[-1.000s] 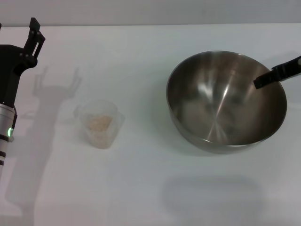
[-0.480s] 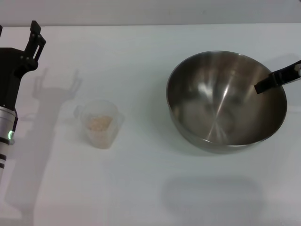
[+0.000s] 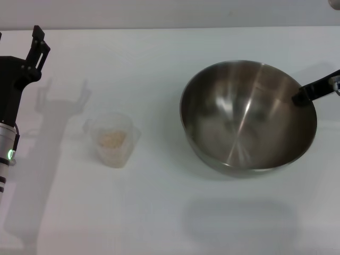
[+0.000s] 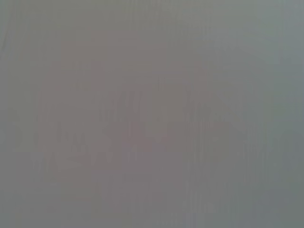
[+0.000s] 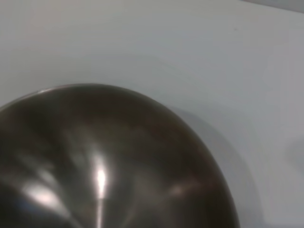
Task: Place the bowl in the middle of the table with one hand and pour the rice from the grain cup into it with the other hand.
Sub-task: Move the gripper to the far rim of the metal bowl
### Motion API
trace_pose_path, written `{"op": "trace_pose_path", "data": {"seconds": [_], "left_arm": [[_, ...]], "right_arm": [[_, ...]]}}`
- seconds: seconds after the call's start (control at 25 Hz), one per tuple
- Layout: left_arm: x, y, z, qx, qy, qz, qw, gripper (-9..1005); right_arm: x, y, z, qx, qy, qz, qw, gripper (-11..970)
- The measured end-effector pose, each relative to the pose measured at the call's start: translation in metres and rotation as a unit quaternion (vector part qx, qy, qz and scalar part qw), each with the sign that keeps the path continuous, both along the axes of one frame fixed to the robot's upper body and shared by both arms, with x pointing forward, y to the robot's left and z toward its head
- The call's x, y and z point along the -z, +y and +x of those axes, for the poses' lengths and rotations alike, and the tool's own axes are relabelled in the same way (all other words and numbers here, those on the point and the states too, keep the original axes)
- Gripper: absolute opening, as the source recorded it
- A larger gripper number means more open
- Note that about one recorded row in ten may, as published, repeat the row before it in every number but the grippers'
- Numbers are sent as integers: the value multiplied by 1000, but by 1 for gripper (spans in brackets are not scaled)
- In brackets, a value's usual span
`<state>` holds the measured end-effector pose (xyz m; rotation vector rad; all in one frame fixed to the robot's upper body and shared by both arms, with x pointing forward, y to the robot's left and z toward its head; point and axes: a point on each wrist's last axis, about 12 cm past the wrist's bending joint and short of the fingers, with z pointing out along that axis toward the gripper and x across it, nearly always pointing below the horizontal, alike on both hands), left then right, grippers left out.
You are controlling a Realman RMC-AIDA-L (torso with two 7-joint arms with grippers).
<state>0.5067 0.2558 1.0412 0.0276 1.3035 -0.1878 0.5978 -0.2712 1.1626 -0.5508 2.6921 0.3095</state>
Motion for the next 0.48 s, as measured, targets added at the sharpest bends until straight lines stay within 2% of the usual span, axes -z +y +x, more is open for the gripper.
{"op": "trace_pose_path", "data": {"seconds": [0.2, 0.48], "left_arm": [[0, 0, 0, 1, -1, 0, 1000, 870], [-1, -2, 0, 2, -3, -3, 1000, 870]], "right_arm": [[-5, 1, -1, 0, -13, 0, 1000, 51], [-23, 3, -4, 0, -60, 10, 998, 33]]}}
